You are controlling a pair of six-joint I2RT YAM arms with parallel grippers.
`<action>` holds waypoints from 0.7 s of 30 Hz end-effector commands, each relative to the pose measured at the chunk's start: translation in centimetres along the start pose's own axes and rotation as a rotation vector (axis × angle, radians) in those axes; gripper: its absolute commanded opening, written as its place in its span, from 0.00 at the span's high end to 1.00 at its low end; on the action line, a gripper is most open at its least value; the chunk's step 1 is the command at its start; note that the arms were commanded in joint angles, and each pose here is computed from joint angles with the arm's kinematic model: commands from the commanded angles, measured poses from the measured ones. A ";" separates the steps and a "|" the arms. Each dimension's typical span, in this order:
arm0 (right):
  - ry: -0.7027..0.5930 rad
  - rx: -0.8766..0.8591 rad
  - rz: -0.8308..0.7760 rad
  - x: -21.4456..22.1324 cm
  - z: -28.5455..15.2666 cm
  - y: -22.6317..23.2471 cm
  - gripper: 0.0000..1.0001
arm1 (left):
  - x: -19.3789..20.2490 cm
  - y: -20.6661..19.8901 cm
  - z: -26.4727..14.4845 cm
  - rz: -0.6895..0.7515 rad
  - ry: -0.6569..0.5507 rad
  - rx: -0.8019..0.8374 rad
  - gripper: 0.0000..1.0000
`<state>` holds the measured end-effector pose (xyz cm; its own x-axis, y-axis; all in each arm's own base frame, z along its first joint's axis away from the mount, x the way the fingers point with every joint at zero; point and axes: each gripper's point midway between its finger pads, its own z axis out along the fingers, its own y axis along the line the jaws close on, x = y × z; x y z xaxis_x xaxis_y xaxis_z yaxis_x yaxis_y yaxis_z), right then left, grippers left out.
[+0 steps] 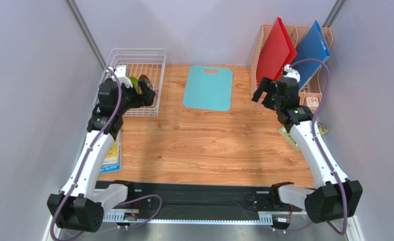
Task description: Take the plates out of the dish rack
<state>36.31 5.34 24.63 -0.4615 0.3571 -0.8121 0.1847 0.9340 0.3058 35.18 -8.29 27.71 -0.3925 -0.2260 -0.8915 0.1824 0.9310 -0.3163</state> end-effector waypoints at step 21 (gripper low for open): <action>0.059 -0.178 -0.114 1.1 2.9 3.3 0.04 | 0.4 8.0 10.8 -0.006 0.007 -0.323 0.09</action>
<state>37.53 7.59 22.33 -0.5306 0.2666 -0.8046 0.0397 0.9560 0.2906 42.90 -5.50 18.32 -0.5182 -0.2261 -0.8248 -0.0570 0.9714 -0.2305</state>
